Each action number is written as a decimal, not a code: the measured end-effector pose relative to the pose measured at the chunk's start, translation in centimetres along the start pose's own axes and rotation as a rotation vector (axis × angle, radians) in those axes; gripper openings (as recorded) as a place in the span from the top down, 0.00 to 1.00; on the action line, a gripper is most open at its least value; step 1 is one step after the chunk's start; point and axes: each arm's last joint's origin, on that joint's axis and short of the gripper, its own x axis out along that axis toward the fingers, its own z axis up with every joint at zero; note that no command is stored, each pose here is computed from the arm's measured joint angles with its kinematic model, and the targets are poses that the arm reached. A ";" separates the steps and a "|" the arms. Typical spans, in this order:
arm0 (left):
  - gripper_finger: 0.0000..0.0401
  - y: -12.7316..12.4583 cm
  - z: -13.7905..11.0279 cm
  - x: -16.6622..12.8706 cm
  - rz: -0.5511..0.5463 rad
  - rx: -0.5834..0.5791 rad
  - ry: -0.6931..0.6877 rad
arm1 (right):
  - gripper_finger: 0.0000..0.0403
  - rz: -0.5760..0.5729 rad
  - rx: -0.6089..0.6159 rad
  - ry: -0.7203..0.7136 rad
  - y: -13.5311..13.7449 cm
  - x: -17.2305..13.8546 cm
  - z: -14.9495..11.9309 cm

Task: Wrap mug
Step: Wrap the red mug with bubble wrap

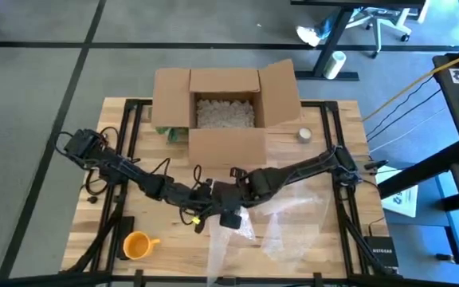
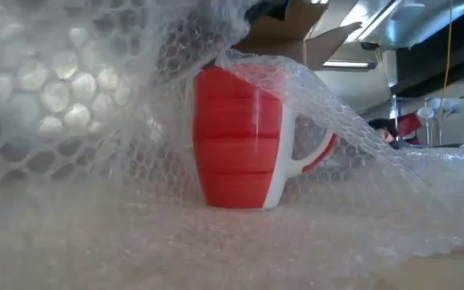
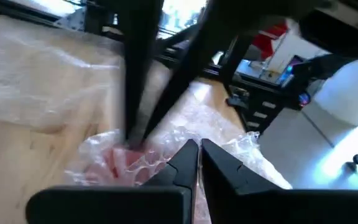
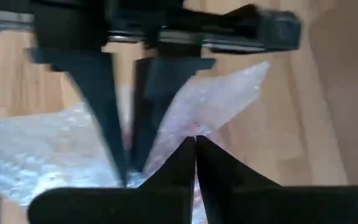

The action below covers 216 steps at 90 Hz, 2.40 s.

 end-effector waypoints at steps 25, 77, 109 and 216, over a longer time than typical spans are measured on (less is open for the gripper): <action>1.00 1.3 0.5 0.3 0.087 -0.048 -0.048 | 1.00 -0.012 0.011 0.017 -0.2 0.0 -0.1; 1.00 3.3 -0.7 1.5 0.193 -0.083 -0.034 | 1.00 -0.020 0.051 0.097 0.1 -0.1 -1.1; 1.00 3.2 -0.8 1.5 0.192 -0.049 -0.032 | 1.00 -0.130 0.038 0.040 0.9 -0.6 -1.7; 1.00 3.4 0.0 1.6 0.145 -0.095 -0.081 | 1.00 -0.032 -0.093 0.091 3.7 4.1 -2.2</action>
